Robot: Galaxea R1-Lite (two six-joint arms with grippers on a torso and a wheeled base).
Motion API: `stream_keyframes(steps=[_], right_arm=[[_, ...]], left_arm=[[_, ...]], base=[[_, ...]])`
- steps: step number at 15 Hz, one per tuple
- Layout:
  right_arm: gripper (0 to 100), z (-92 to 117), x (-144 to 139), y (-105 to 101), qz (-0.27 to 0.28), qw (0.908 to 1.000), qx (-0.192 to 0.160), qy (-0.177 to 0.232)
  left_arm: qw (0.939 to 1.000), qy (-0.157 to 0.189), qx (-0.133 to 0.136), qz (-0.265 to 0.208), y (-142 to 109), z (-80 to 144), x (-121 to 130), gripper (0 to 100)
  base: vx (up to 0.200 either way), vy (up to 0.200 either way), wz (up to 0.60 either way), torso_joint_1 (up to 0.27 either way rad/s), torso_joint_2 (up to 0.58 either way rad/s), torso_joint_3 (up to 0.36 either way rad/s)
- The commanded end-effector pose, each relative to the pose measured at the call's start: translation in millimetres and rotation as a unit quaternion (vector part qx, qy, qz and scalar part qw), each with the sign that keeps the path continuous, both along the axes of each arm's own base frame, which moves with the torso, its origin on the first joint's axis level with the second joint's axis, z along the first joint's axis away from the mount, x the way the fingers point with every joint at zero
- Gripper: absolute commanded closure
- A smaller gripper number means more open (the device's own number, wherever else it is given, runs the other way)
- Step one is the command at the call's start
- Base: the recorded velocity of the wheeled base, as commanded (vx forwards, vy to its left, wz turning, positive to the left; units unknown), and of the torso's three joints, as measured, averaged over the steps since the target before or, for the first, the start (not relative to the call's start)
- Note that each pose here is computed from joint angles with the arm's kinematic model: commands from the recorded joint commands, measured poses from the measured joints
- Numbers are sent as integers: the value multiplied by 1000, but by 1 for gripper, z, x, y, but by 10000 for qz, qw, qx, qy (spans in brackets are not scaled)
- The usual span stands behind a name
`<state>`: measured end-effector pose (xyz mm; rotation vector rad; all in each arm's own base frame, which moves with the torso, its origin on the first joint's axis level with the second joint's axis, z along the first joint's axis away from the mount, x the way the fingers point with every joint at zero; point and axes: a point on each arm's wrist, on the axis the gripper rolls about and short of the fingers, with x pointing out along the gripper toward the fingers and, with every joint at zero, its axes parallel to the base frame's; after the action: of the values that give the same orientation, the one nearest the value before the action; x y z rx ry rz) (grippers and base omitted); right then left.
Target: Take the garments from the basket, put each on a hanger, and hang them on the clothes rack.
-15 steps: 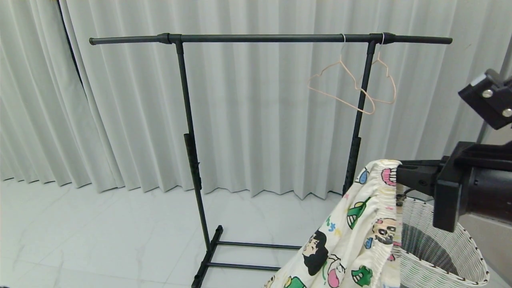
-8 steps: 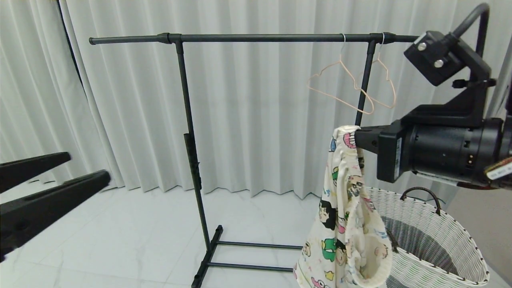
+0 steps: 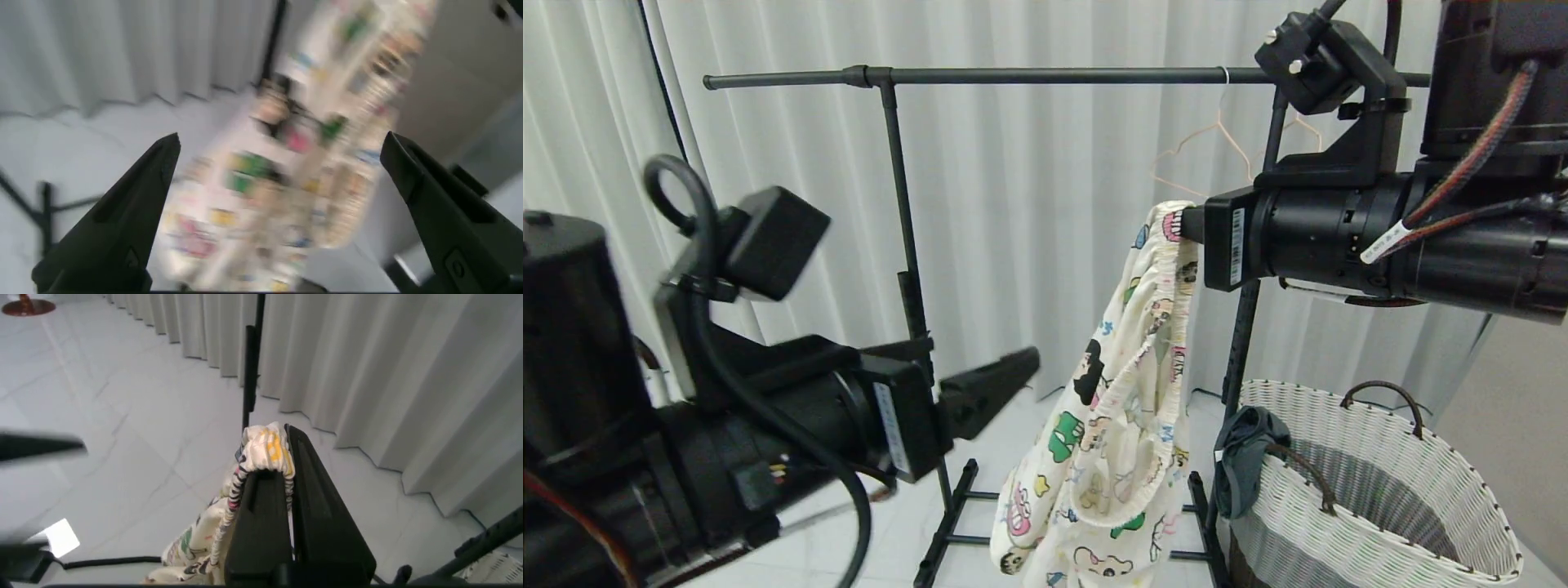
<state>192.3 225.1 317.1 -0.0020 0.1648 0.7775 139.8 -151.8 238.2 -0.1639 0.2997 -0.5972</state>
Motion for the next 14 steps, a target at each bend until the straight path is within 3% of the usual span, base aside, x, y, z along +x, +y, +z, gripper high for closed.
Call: stream_keyframes(steps=[1,8,11,14], right_arm=[[100,0,-2,10,127,9999,2,-5],[100,6,-16,11,264,9996,86,-73],[100,6,-17,9,248,9996,90,-69],[100,9,-18,5,-17,9999,93,-126]], left_arm=[[9971,478,239,-538,-42,-26,-15,0],[9905,932,854,-533,-67,-66,-1,0],[9904,951,872,-498,-91,-85,14,0],[9895,1093,900,-277,-90,-95,18,0]], base=[[0,0,0,0,0,0],[0,0,0,0,0,0],[0,0,0,0,0,0],[0,0,0,0,0,0]])
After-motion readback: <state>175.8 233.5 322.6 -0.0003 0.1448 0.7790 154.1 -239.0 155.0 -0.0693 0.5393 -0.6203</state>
